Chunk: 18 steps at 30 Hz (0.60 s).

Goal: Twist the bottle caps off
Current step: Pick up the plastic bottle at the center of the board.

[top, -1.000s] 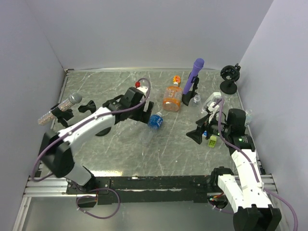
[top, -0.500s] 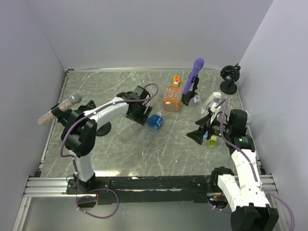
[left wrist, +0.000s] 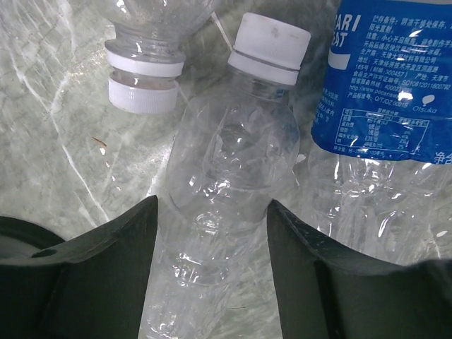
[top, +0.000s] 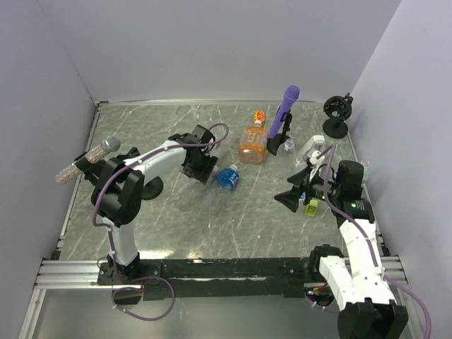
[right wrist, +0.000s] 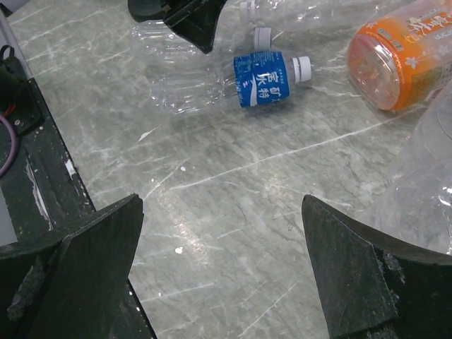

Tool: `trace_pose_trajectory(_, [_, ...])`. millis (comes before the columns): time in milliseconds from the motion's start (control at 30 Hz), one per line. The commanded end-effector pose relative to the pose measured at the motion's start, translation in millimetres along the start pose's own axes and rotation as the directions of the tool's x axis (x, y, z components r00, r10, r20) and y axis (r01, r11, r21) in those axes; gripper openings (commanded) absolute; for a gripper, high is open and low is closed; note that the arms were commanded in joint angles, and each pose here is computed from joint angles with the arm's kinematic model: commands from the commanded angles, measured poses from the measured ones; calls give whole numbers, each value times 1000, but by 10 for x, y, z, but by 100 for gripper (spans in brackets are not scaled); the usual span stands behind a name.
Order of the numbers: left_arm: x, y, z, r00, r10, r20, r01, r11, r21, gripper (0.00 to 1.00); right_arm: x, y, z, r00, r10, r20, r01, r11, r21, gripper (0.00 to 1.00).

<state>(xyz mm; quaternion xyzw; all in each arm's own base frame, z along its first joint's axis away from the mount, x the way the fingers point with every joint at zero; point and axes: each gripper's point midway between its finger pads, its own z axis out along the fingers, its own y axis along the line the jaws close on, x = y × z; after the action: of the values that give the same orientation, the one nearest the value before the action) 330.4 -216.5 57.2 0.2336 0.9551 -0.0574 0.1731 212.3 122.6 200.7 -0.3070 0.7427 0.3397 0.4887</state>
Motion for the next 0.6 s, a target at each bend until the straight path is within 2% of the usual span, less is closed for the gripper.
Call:
trace_pose_trajectory(0, [247, 86, 263, 995, 13, -101, -17, 999, -38, 64, -174, 97, -67, 992, -104, 65, 105, 994, -16, 100])
trace_pose_trajectory(200, [300, 118, 293, 994, 5, -105, -11, 999, -53, 72, -175, 93, -72, 992, -103, 68, 104, 994, -15, 100])
trace_pose_trajectory(367, [274, 125, 266, 995, 4, -96, -10, 998, -61, 73, -172, 88, -71, 993, -100, 67, 101, 995, -15, 100])
trace_pose_trajectory(467, [278, 132, 287, 995, 1, -102, -8, 998, -67, 70, -172, 87, -74, 992, -103, 67, 104, 995, -14, 100])
trace_pose_trajectory(567, [219, 156, 218, 997, -8, -74, 2, 997, -83, 57, -168, 78, -76, 992, -104, 66, 105, 994, -9, 100])
